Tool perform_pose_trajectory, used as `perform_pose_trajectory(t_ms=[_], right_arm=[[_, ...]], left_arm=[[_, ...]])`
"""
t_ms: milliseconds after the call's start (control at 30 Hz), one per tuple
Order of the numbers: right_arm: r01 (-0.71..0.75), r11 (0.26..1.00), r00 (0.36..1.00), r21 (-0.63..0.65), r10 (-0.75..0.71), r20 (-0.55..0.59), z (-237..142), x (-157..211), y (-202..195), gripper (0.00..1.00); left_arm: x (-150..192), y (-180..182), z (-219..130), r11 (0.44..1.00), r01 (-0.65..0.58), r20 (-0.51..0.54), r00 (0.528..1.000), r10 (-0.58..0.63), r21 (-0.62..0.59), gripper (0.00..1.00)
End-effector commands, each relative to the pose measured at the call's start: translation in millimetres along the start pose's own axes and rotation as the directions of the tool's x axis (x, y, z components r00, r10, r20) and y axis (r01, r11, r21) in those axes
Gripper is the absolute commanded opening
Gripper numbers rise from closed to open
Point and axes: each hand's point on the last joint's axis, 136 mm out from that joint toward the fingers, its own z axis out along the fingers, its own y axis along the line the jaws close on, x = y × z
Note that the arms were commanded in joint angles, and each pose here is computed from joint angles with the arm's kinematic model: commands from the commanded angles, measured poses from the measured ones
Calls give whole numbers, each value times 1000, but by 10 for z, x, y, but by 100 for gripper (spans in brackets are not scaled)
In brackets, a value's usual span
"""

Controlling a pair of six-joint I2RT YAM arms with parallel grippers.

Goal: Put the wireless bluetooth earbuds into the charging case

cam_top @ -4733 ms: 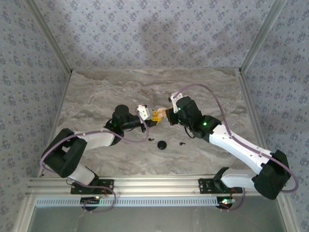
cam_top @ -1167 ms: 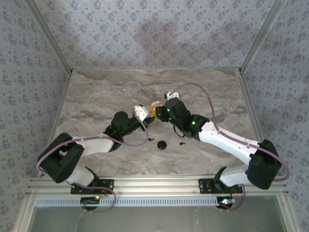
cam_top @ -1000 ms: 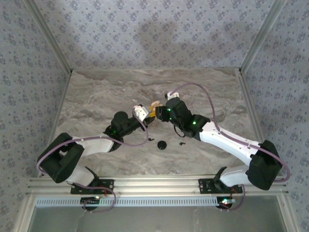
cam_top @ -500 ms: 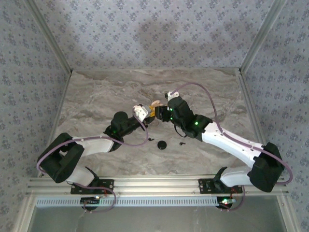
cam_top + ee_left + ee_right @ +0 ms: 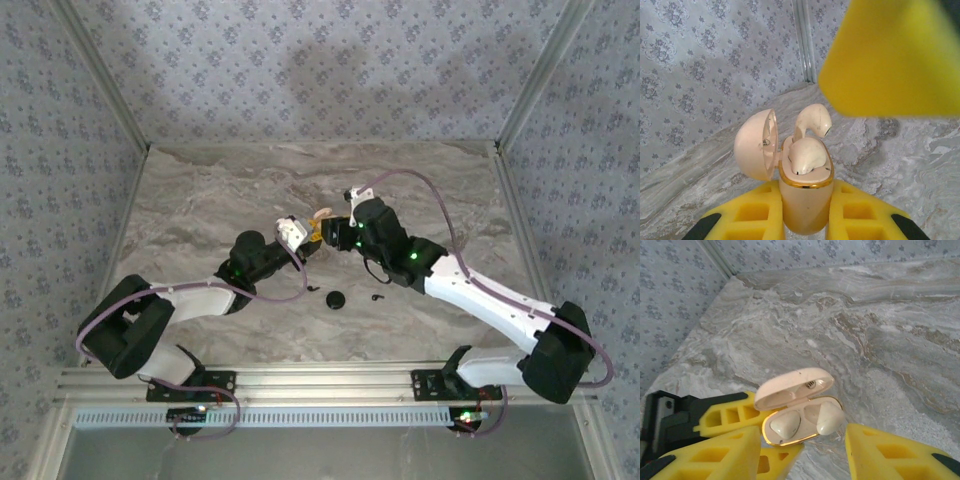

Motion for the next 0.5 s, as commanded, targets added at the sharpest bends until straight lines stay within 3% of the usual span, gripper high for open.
perform_pose_trajectory(t_ms=[0, 200, 467], right_arm=[[3, 998, 999, -63, 0, 40, -136, -220, 129, 51], [-10, 993, 999, -117, 14, 40, -209, -284, 127, 50], [-181, 964, 983, -194, 178, -37, -232, -211, -109, 43]], left_arm=[[-55, -16, 3, 1000, 11, 21, 1000, -11, 9, 11], [-87, -24, -13, 1000, 6, 31, 1000, -6, 15, 11], [-136, -11, -21, 1000, 11, 48, 999, -12, 21, 11]])
